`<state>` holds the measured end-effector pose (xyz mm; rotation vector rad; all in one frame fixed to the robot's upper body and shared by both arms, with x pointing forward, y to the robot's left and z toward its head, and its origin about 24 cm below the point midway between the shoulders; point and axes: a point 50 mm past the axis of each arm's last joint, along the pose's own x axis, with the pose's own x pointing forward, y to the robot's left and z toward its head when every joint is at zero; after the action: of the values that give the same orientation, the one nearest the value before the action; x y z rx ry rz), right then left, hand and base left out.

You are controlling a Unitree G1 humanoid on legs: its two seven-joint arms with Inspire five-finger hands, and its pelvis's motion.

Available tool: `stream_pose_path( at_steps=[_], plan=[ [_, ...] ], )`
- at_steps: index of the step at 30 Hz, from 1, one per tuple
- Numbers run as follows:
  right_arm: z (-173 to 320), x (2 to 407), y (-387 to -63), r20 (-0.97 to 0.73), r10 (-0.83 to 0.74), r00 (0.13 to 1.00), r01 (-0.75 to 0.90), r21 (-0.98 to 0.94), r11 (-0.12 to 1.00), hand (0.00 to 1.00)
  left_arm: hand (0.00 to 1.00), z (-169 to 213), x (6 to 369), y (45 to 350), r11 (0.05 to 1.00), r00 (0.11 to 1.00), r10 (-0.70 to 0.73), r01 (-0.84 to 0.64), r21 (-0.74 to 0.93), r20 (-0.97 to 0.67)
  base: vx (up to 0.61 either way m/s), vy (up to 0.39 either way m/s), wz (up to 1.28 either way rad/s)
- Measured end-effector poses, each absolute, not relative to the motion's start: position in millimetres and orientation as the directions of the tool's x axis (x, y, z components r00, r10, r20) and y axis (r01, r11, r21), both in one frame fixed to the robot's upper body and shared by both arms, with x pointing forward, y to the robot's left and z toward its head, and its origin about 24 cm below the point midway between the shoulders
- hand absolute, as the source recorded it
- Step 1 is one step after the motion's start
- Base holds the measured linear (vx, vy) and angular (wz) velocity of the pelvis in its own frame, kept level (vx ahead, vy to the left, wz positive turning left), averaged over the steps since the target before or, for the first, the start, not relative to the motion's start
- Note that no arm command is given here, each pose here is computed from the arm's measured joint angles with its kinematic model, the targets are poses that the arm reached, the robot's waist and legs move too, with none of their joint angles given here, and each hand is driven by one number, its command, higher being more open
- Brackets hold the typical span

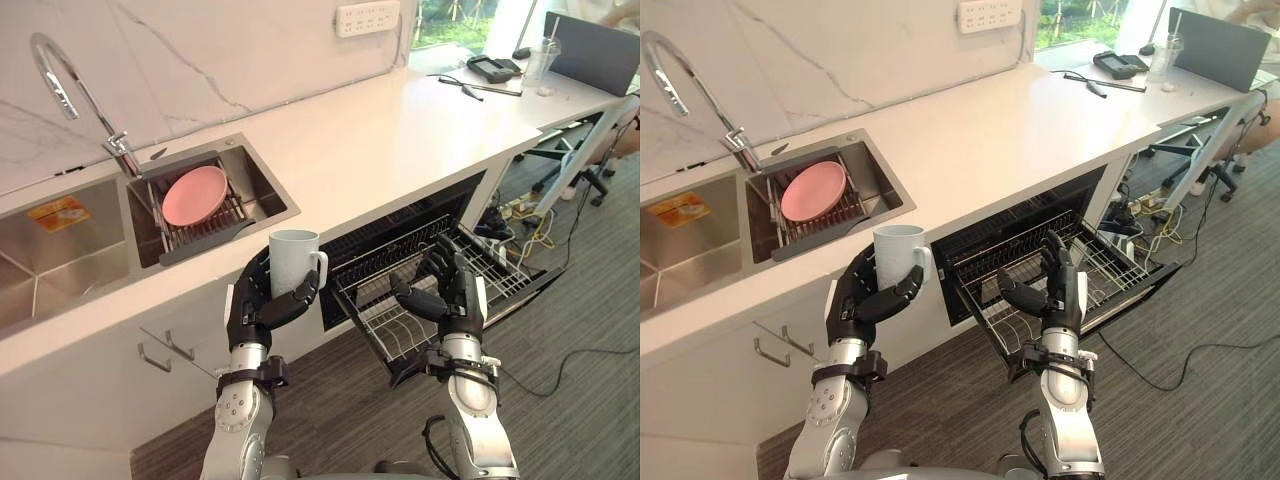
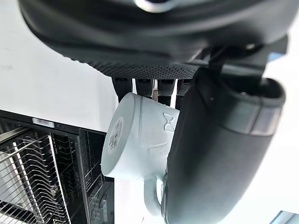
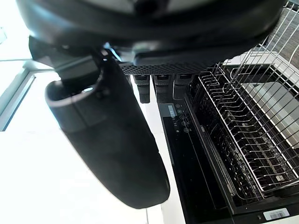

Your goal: Walk over to the sink, pick up the cup, carry it to the dishwasher, place the cup inside the dishwasher, then close the dishwasher door

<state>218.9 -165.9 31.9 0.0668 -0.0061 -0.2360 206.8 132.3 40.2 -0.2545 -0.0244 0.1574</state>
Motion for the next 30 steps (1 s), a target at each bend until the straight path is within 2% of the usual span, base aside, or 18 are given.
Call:
stream_pose_path(
  at_steps=[4,8,18,30],
  plan=[
    [29.8,211.7,-156.5,-0.021,-0.207,0.978,0.208,0.119,0.971,0.90,0.30,39.5,206.6,136.9,0.967,0.988,0.156,-0.152,-0.205,0.007,0.08,0.146,-0.07],
    [40.0,212.8,-141.9,0.017,-0.122,0.992,0.116,0.204,0.972,0.90,0.30,39.1,205.9,132.7,0.970,0.991,0.136,-0.132,-0.202,0.006,0.05,0.032,-0.19],
    [49.1,213.0,-141.1,0.059,-0.080,0.995,0.063,0.247,0.967,0.90,0.30,45.3,218.4,121.5,0.983,0.997,0.063,-0.054,-0.177,0.045,0.01,-0.014,-0.17],
    [50.6,212.9,-134.0,0.077,-0.013,0.997,-0.013,0.324,0.946,0.90,0.30,34.5,221.0,120.5,0.986,0.998,0.055,-0.054,-0.160,0.002,-0.05,0.004,-0.07]
  ],
)
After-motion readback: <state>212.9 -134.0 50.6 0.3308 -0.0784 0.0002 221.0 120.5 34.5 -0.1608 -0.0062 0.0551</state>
